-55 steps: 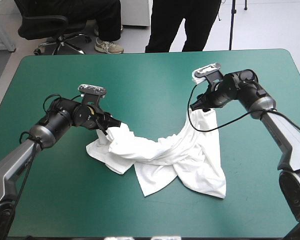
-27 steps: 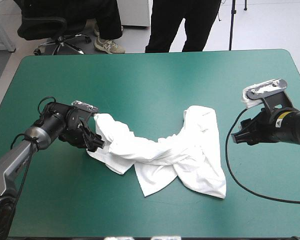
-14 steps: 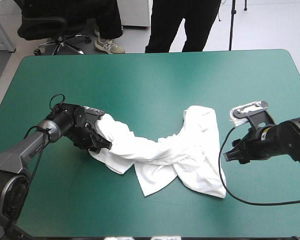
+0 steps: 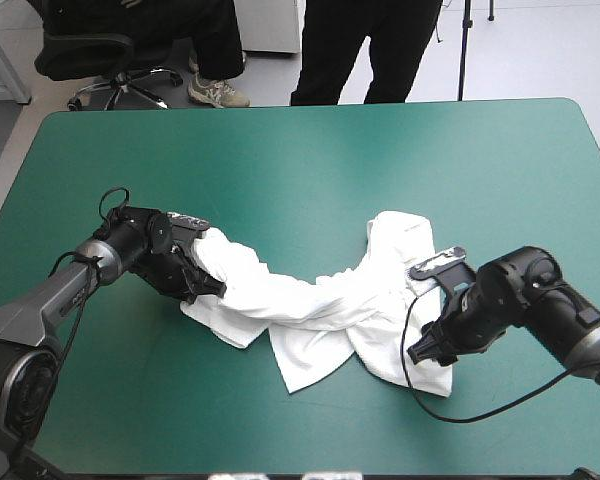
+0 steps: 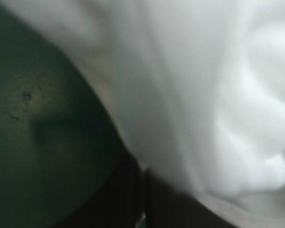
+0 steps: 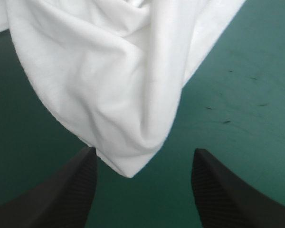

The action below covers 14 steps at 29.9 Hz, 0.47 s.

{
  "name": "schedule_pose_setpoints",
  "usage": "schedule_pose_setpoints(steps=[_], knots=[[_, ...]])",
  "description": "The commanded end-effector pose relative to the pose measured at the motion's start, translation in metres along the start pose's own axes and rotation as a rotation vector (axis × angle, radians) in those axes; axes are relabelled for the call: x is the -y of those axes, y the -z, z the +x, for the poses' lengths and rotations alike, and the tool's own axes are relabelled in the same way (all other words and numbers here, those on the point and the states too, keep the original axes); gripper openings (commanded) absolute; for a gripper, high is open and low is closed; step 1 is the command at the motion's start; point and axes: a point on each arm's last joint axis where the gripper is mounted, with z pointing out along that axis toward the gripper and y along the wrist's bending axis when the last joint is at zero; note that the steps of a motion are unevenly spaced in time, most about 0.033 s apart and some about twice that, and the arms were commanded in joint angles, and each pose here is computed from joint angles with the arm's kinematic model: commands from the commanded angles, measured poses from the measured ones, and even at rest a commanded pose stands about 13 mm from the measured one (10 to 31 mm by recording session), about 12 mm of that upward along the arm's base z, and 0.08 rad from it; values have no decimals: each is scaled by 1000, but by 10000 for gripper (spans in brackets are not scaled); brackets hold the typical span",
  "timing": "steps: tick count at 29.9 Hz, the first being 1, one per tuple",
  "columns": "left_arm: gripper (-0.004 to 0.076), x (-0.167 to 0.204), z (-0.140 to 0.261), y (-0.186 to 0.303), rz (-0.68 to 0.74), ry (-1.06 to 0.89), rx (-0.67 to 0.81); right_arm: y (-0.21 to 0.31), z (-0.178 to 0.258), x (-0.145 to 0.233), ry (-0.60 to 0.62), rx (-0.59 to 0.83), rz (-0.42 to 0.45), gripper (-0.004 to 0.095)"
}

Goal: Fold the cloth

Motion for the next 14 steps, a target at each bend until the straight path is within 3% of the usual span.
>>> schedule_pose_setpoints(steps=[1,6,11,14], knots=[[-18,-2,-3,10,-28,-15,36,-7,-3,-8,6,61,39,553],[-18,-2,-2,10,-27,-15,30,-31,4,-3,8,13,91,553],[-18,-2,-2,10,-27,-15,30,-49,9,-3,14,-2,86,550],[-18,-2,-3,10,-27,-15,30,-61,10,-4,23,-25,80,493]])
